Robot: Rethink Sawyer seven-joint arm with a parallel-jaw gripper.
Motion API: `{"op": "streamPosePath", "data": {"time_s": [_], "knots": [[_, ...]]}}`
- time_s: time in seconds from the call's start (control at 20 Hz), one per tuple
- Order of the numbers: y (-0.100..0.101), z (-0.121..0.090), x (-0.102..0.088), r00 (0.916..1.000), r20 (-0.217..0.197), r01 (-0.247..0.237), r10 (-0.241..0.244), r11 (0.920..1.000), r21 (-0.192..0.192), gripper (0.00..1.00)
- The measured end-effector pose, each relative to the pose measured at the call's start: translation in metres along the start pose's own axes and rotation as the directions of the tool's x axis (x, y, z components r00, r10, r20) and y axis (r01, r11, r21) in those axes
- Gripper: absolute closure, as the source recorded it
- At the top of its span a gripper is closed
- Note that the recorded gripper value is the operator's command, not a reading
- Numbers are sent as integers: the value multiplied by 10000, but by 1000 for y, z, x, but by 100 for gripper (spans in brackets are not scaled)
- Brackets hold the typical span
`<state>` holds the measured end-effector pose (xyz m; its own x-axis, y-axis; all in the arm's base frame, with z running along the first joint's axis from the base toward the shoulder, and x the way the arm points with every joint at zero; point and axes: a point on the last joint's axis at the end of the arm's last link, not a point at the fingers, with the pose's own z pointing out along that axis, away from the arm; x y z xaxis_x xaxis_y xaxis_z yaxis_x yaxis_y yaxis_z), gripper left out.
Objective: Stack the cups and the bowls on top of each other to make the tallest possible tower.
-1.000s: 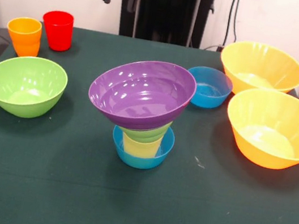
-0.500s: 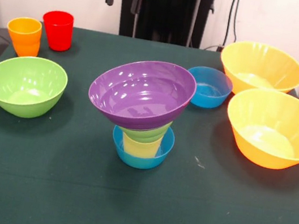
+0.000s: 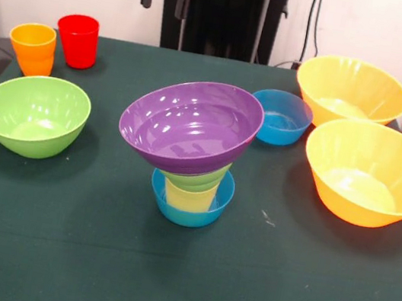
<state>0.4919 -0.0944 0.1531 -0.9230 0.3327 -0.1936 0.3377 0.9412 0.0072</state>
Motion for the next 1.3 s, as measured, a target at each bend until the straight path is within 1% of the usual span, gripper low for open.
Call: {"op": "streamPosePath", "data": {"time_s": [0.4,0.7,0.95,1.0,1.3], "knots": [[12,1,-3,9997,34,225,-224,9995,-208,0],[17,5,-1,9986,-8,520,-521,9981,-337,0],[20,20,6,9956,-330,854,-879,9939,-697,0],[20,24,9,9943,-452,925,-962,9927,-772,0],[23,32,17,9867,-966,1207,-1309,9872,-1047,0]]}}
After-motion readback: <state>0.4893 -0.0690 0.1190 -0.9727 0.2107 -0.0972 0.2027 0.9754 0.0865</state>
